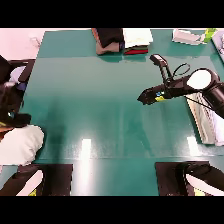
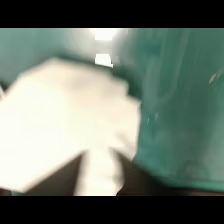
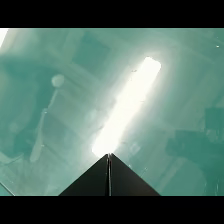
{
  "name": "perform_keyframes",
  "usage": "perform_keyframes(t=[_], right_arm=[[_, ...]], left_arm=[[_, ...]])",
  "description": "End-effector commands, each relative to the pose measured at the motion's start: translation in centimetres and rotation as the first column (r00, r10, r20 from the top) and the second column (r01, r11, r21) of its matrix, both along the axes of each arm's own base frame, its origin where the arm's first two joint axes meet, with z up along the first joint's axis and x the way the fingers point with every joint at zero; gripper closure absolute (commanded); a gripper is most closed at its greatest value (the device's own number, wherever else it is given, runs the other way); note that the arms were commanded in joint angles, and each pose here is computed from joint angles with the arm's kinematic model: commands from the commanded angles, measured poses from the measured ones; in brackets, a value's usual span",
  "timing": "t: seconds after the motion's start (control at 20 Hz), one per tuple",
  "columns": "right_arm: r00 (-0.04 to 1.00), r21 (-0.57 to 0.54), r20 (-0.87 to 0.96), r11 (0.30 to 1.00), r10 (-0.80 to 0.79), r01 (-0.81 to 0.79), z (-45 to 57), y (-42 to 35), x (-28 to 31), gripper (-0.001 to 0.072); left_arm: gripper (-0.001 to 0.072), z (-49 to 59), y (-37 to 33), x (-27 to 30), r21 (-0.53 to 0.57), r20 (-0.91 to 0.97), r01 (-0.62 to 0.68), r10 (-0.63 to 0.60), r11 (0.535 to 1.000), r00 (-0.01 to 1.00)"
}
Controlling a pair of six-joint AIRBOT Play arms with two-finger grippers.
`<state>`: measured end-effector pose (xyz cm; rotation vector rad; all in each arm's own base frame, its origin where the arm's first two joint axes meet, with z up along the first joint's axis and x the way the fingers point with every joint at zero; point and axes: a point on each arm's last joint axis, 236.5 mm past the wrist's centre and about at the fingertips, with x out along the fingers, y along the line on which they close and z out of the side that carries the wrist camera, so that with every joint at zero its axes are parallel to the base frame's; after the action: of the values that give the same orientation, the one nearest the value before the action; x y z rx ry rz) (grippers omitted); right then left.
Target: Fold the shirts.
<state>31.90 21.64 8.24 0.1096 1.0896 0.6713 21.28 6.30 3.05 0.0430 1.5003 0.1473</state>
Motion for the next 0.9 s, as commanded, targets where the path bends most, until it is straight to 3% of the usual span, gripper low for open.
perform_keyframes(t=[0.0,0.3,0.35,0.45,0.5,0.65,0.85], right_arm=[[1.0,0.0,-0.001,1.0,0.0,0.0,0.0,0.0,0.0,0.0695],[1.0,0.0,-0.001,1.0,0.0,0.0,0.0,0.0,0.0,0.0695],[1.0,0.0,-0.001,1.0,0.0,0.0,0.0,0.0,0.0,0.0695],[1.0,0.0,0.0,1.0,0.0,0.0,0.0,0.0,0.0,0.0695],[1.0,0.001,0.001,1.0,0.0,0.0,0.0,0.0,0.0,0.0695],[0.998,0.021,0.061,1.0,-0.006,0.005,2.3,0.0,0.4,0.0695],[0.963,0.098,0.258,0.994,-0.073,0.049,11.4,-1.3,2.2,0.0695]], left_arm=[[0.0087,-4.2,2.1,-3.8,0.06,-0.107,-0.095,0.101,0.994,0.989],[0.0089,-6.6,2.9,-4.4,0.103,-0.109,-0.118,0.129,0.988,0.986],[0.0178,-6.7,2.9,-4.6,0.104,-0.111,-0.132,0.143,0.986,0.983],[0.0646,-6.7,2.9,-4.6,0.103,-0.112,-0.13,0.142,0.986,0.984],[0.0681,-6.7,2.9,-4.5,0.103,-0.112,-0.124,0.136,0.987,0.984],[0.0683,-3.3,2.9,-2.0,0.097,-0.026,-0.125,0.128,0.987,0.991],[0.0685,10.8,-1.9,6.7,0.117,0.352,0.052,-0.091,0.992,0.931]])
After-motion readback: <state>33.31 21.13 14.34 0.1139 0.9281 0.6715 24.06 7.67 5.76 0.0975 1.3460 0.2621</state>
